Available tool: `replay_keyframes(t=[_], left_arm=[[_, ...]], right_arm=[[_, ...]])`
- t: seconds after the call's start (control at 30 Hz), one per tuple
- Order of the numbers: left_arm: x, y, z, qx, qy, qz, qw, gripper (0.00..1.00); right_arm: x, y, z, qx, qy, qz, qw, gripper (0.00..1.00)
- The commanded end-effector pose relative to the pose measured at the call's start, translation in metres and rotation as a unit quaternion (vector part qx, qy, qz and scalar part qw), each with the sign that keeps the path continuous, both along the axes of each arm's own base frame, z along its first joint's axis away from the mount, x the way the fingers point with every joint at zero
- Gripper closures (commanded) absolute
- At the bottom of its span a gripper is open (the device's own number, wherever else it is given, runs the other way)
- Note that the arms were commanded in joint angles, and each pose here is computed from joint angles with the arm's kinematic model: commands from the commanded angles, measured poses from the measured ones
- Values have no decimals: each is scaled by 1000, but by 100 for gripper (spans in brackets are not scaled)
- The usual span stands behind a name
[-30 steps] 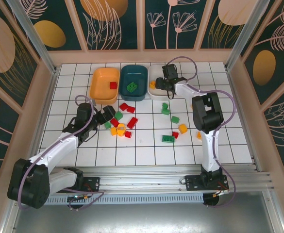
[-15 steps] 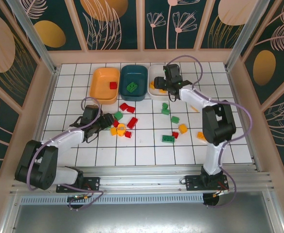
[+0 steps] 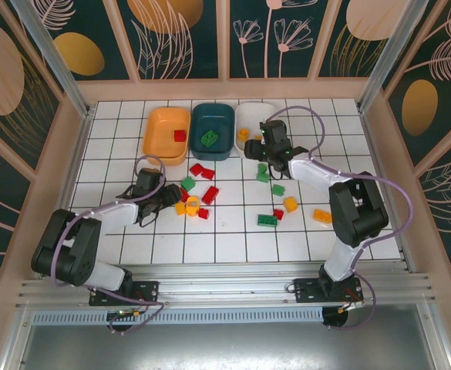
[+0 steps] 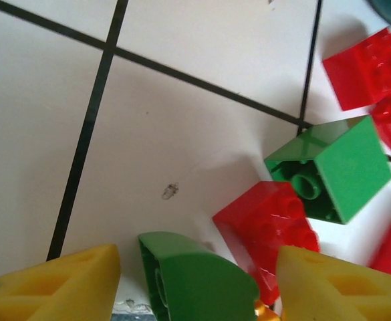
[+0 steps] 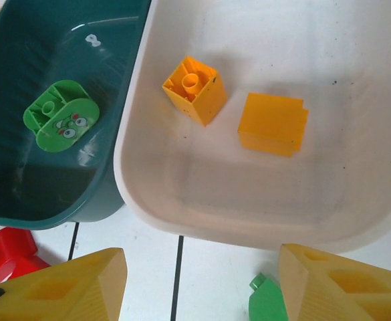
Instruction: Sort the legos into containers by color
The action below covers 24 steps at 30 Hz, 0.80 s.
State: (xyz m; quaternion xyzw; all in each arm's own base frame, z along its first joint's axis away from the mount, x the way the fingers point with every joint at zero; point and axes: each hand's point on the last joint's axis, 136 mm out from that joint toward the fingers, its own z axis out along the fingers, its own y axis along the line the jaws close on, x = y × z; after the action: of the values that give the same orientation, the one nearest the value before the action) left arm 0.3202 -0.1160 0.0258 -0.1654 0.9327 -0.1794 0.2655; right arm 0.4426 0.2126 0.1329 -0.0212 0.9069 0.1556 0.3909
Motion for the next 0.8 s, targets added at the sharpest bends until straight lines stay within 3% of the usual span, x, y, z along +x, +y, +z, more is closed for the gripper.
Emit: replay_keyframes(t=[0.0,0.23,0.47,0.6,0.77], left_arm=[[3,0,-4,11,-2,-6,1000,46],[0,13,3,38,-11,8,999,61],[7,9,32,32,-36,2,999,65],[25,-5,66,11,-68,-15,998,65],[72,-42,107,-15,-108,-56,992,66]], right_arm=[[1,-2,32,28,-39,-10,999,38],[-7,-6,36,30,-43,-12,999,38],[-13,-9,43,32,-50,-11,998,39],[-19,-17,48,36,-58,-21,997,39],[-27,-34,43,45,-52,-35,997,39]])
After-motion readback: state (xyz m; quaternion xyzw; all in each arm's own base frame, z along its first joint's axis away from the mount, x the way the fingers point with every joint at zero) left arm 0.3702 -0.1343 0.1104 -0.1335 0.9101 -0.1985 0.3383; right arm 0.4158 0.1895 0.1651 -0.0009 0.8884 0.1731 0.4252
